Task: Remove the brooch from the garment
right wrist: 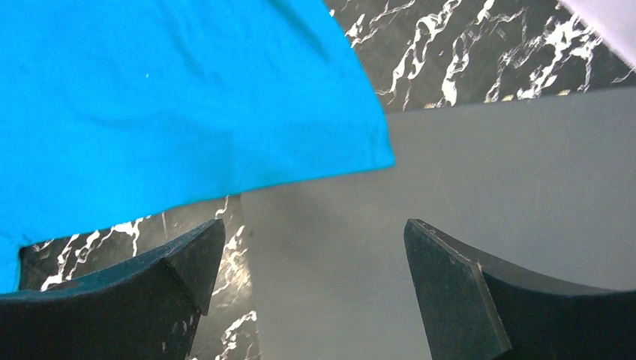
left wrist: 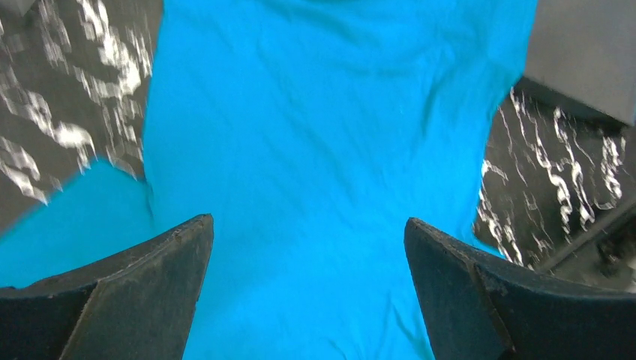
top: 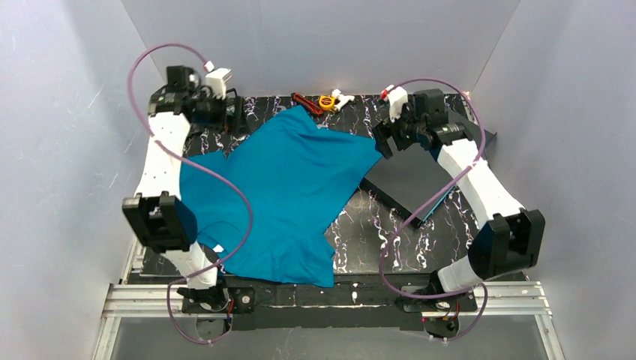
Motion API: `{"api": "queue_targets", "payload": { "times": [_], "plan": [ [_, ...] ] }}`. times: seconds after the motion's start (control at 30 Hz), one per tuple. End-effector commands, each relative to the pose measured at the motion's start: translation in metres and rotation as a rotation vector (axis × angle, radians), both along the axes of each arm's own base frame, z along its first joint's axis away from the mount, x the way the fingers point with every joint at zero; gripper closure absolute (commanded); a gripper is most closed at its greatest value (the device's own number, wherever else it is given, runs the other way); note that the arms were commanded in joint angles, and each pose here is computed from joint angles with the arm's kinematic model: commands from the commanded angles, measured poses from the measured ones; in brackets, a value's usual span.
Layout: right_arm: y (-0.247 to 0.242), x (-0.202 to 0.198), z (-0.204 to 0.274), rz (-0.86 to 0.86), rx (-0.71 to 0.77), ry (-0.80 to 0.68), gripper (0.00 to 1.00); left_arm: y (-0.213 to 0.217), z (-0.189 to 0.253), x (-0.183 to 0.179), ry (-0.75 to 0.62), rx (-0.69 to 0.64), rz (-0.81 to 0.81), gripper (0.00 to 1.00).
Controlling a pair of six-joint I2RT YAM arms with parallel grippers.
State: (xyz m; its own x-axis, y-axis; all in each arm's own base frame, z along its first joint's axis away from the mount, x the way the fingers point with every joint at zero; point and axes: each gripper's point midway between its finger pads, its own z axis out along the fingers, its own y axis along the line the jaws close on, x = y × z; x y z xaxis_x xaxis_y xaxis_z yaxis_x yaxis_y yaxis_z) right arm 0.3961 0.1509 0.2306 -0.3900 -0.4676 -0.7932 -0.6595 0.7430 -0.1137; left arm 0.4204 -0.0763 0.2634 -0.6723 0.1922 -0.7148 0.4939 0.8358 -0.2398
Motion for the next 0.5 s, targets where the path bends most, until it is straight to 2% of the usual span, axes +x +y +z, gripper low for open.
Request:
{"api": "queue_targets", "payload": {
  "times": [0.0,0.17,0.3,0.47],
  "plan": [
    [-0.017,-0.035,-0.018,-0.049,0.031,0.051,0.02,0.021,0.005,-0.079,0.082,-0.1,0.006,0.02],
    [-0.036,-0.067,-0.056,-0.106,0.041,0.128,0.02,0.049,-0.031,-0.141,0.144,-0.076,0.074,0.02],
    [-0.046,-0.082,-0.077,-0.133,0.039,0.157,0.02,0.048,-0.067,-0.178,0.179,-0.042,0.099,0.02],
    [-0.051,-0.09,-0.095,-0.15,0.029,0.181,0.02,0.048,-0.087,-0.183,0.164,-0.04,0.125,0.02]
  ]
}}
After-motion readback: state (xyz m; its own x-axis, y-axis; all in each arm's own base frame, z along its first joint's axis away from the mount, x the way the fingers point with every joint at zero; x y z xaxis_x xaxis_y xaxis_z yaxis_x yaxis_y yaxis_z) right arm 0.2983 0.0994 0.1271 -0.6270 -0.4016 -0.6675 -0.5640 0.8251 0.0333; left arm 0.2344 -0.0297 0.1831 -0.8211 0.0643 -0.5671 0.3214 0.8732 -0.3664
